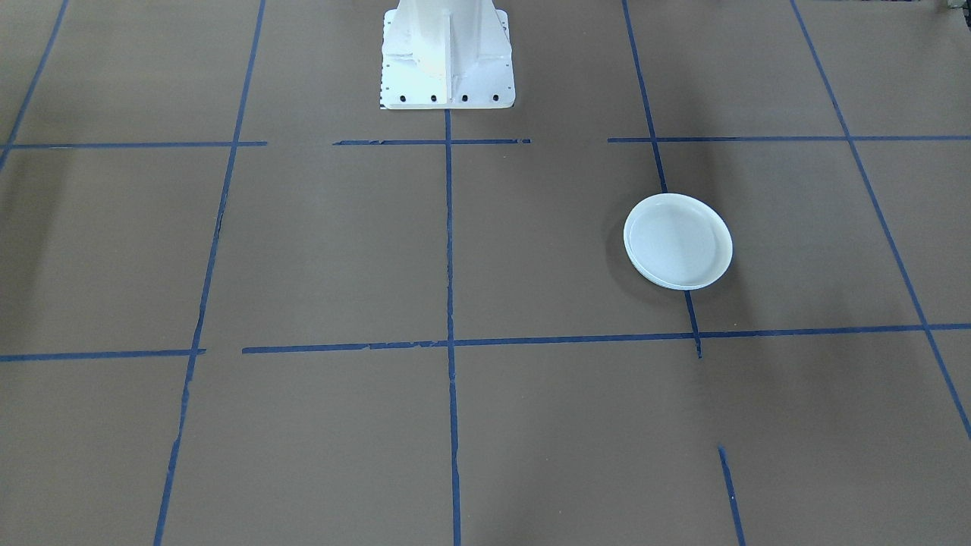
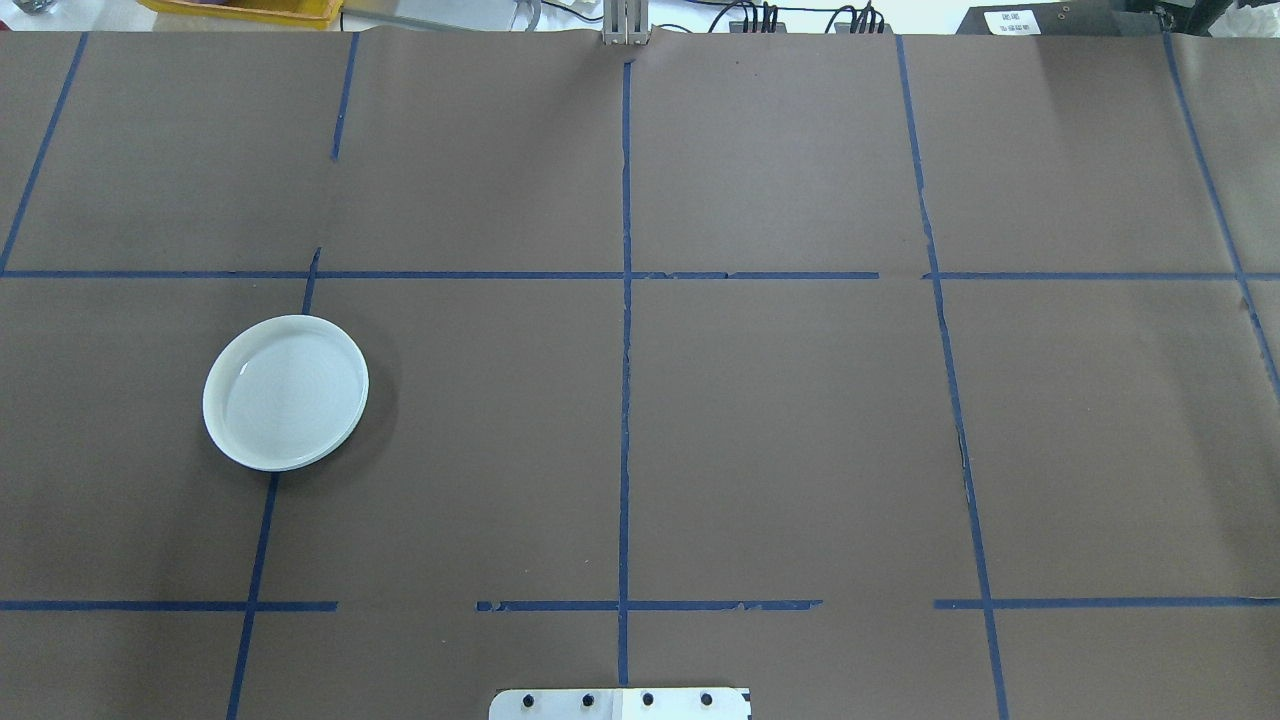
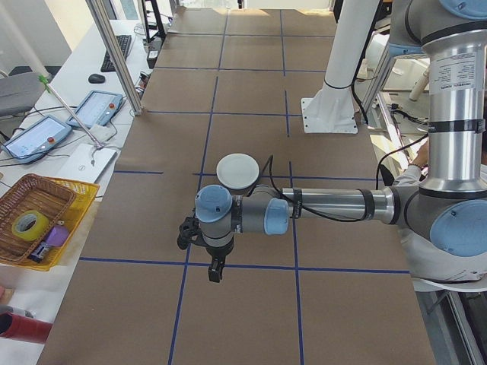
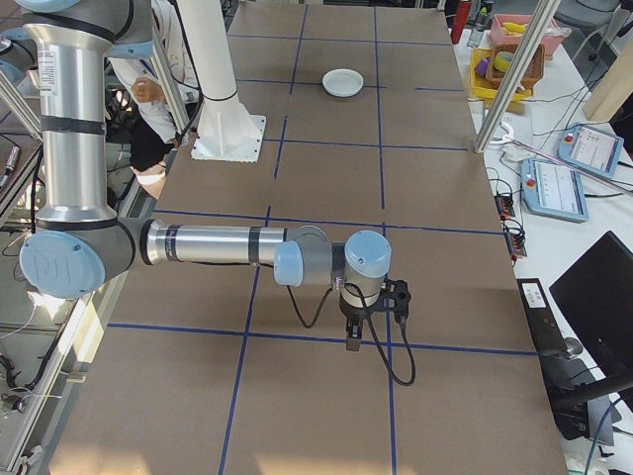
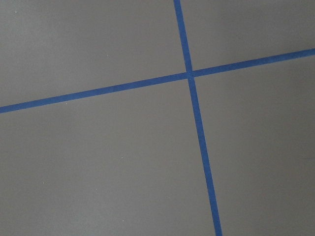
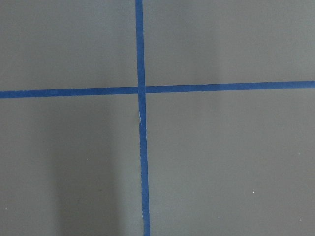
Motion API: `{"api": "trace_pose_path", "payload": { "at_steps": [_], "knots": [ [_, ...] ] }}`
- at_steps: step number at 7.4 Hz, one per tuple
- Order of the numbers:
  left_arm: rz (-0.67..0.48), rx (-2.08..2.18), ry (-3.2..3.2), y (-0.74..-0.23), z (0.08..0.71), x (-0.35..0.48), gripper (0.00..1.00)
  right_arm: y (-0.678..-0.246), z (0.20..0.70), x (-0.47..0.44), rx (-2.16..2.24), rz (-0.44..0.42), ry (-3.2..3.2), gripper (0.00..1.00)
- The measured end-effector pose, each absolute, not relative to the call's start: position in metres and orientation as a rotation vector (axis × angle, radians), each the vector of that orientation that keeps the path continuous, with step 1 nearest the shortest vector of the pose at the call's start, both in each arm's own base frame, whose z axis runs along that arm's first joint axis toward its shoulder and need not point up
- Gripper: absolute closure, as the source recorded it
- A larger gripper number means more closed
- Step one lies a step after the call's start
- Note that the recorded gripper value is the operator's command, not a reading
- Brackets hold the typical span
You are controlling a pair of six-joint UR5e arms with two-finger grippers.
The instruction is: Stack plate in center
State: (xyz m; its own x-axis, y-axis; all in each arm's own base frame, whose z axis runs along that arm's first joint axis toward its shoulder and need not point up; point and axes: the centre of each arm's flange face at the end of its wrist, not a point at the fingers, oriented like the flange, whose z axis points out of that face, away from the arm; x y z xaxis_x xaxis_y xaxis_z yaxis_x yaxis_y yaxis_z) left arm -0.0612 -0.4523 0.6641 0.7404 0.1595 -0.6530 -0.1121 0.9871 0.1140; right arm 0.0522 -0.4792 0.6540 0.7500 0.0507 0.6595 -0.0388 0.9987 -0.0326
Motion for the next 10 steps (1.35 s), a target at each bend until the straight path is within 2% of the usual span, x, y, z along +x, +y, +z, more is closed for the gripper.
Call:
{"api": "trace_pose_path", "payload": {
  "at_steps": [10],
  "knots": [
    [0.141, 0.057, 0.725, -0.4506, 0.6691, -0.0606, 0.00, -0.4792, 0.6540, 0.0520, -0.017, 0.049, -0.721, 0.00]
  ]
}}
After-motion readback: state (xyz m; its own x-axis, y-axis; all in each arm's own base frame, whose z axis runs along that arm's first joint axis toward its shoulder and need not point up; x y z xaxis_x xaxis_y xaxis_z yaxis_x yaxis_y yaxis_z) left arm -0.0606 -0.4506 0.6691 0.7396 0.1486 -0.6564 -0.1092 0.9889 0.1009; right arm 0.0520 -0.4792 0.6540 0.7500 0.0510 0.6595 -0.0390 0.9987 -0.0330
